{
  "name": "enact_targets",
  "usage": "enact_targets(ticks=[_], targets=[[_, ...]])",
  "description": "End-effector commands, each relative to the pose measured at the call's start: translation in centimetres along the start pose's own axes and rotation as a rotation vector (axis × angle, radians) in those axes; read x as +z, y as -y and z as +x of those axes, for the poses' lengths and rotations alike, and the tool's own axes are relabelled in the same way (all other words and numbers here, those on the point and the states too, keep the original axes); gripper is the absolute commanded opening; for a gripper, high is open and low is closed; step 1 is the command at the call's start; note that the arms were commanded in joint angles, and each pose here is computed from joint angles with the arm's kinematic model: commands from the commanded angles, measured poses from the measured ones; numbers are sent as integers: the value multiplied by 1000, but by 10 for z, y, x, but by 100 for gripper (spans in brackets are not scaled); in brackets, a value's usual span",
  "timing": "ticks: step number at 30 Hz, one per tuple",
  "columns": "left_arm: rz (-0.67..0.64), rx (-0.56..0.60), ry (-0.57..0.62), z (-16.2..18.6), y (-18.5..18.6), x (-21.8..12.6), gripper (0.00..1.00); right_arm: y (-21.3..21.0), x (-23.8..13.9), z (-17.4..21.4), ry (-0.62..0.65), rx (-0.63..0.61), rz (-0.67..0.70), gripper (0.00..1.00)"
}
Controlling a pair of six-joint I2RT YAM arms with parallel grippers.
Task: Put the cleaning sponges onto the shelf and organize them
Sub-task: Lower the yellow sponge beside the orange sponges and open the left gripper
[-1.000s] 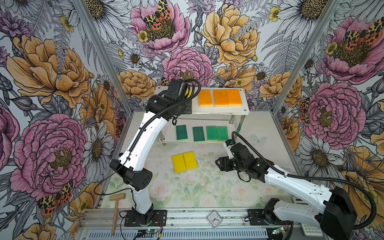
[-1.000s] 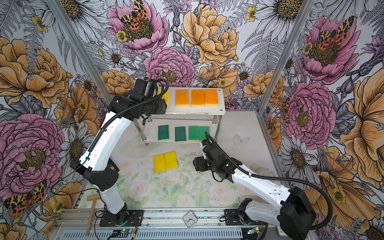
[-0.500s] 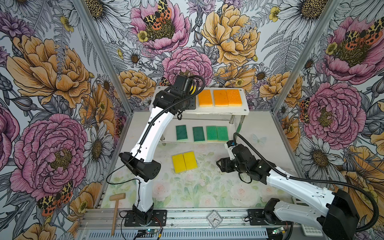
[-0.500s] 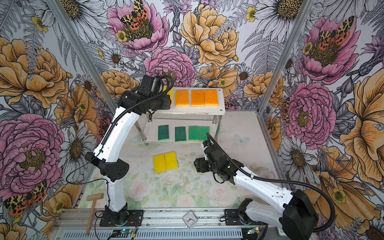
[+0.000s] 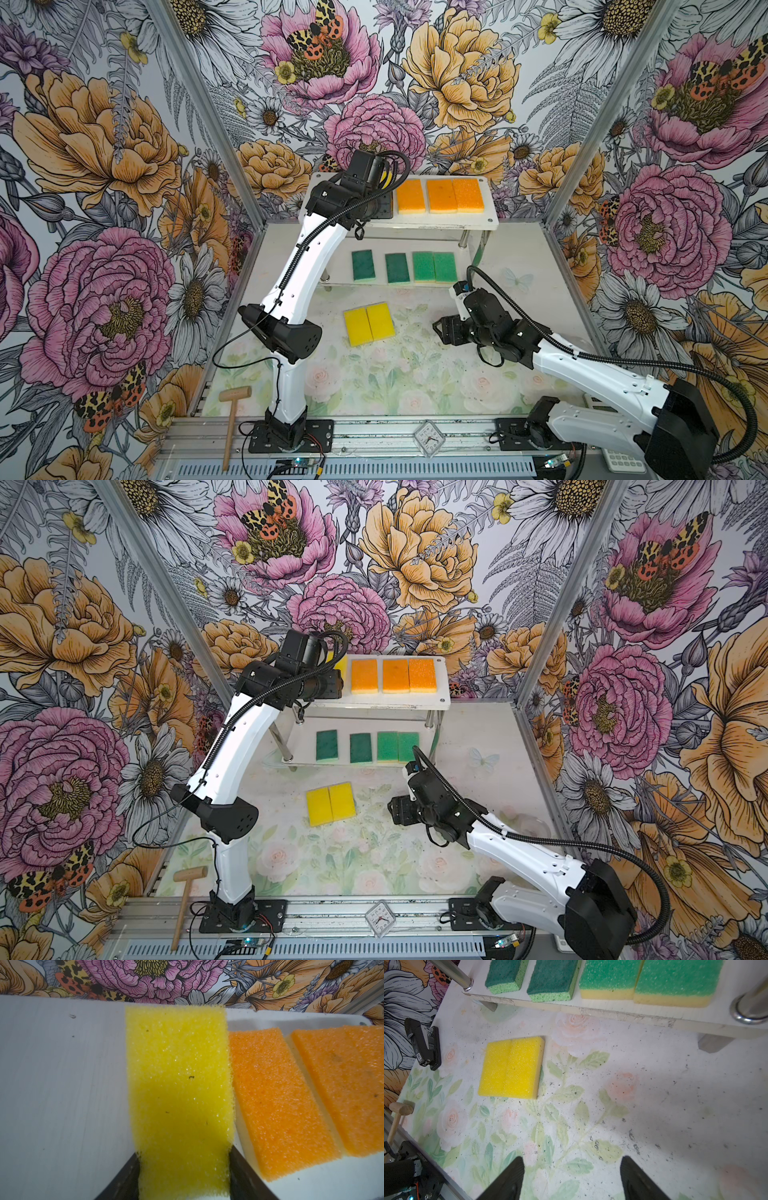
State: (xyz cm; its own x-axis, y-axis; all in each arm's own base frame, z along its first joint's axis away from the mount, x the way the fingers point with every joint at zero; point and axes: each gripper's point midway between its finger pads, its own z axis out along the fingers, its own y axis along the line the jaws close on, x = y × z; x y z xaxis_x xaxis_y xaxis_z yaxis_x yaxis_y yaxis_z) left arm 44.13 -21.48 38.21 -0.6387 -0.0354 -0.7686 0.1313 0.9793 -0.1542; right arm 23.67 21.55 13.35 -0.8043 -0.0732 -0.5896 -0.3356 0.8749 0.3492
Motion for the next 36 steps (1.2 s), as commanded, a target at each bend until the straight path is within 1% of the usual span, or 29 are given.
enact_targets(ticks=[1, 3, 4, 5, 14, 15, 20, 26, 36], targets=[[-22, -18, 4, -2, -6, -5, 60, 3, -3, -4, 29, 20, 9, 75], [-23, -20, 4, -2, -6, -4, 60, 3, -3, -3, 27, 20, 9, 75], [-22, -21, 6, -3, -6, -5, 66, 4, -3, -3, 27, 20, 9, 75], [-19, -22, 6, -3, -5, -5, 70, 4, -2, -3, 26, 19, 11, 75], [-3, -36, 19, -7, -2, -7, 71, 4, -2, -1, 23, 20, 11, 75], [21, -36, 11, -6, 2, -7, 71, 5, -2, -2, 24, 20, 11, 75], [55, -38, 11, -6, 9, -11, 71, 5, -2, -1, 24, 22, 14, 75], [92, -42, 1, -6, 18, -8, 71, 6, -1, 0, 20, 22, 15, 75], [88, -41, 0, -6, 17, -3, 71, 5, -1, -1, 21, 20, 13, 75]])
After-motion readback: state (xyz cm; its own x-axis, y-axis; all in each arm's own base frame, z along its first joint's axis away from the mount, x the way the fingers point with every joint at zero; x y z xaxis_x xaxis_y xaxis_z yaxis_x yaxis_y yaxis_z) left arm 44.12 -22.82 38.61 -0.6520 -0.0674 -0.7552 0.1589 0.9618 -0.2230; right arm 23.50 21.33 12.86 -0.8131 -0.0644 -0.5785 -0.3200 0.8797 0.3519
